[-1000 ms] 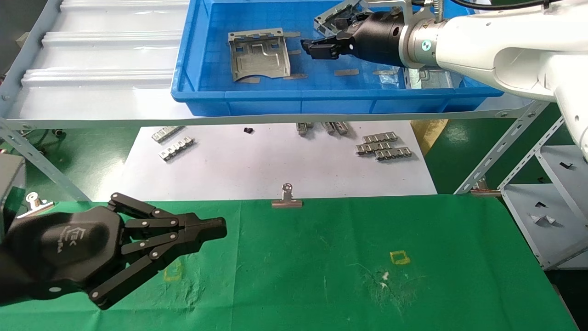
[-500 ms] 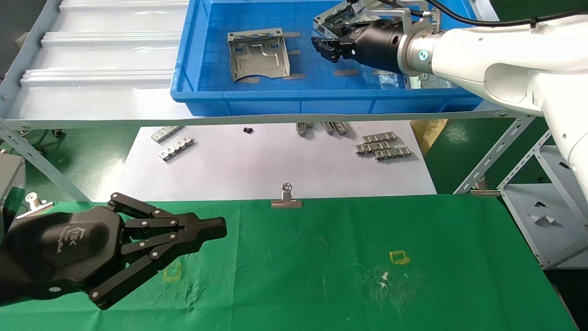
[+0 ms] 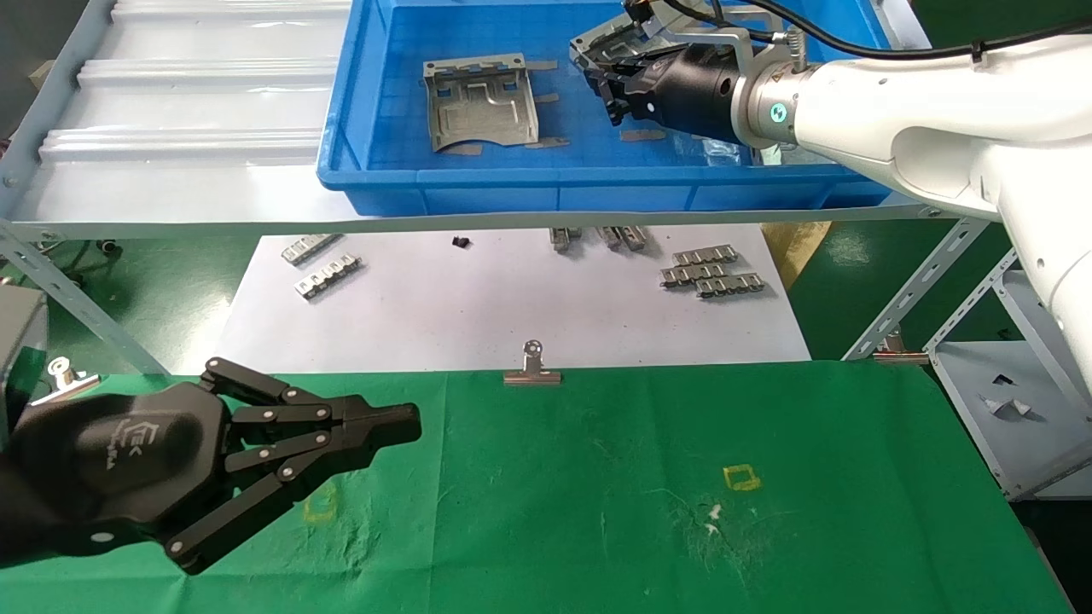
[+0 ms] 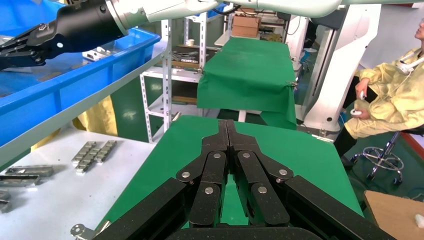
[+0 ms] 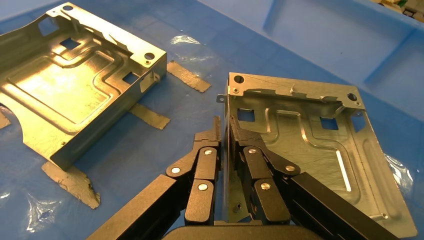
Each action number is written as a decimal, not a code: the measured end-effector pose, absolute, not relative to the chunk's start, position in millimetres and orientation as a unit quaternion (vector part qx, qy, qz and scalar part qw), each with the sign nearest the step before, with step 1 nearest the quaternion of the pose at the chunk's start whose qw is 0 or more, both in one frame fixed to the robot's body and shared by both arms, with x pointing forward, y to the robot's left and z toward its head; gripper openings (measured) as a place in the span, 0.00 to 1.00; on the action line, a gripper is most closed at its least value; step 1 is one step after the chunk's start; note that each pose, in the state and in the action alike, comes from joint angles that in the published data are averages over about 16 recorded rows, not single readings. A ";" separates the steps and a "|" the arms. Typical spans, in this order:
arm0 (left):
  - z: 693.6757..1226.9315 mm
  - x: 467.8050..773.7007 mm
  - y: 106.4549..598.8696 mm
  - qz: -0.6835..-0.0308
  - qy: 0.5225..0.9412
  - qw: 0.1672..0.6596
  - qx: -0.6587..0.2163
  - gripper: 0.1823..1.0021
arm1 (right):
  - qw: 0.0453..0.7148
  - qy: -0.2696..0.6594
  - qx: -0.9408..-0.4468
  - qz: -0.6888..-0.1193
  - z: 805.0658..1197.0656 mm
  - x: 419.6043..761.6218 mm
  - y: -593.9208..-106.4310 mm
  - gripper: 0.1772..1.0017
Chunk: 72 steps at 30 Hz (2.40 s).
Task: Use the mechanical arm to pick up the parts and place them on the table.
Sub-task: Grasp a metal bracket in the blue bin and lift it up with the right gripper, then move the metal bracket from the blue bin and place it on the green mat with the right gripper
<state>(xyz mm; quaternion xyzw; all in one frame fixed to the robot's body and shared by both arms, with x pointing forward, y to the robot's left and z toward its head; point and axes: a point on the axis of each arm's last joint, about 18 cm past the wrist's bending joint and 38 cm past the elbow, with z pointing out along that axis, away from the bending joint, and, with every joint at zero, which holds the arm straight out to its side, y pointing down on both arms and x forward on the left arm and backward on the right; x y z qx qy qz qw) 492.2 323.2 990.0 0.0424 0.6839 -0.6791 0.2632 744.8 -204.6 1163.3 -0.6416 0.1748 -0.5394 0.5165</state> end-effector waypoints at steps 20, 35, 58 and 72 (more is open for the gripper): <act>990.0 492.2 323.2 -0.679 0.684 0.263 0.042 0.13 | 0.546 0.076 -0.647 -0.527 1215.8 693.8 -216.6 0.02; 990.0 492.2 323.2 -0.679 0.684 0.263 0.042 0.51 | 0.528 -0.104 -0.747 -0.391 1189.1 589.0 -236.8 0.02; 990.0 492.2 323.2 -0.679 0.684 0.263 0.042 0.96 | 0.440 -0.146 -0.834 -0.298 1087.7 510.7 -257.5 0.02; 990.0 492.2 323.2 -0.679 0.684 0.263 0.042 1.00 | 0.344 -0.129 -0.896 -0.248 1010.2 538.9 -286.4 0.02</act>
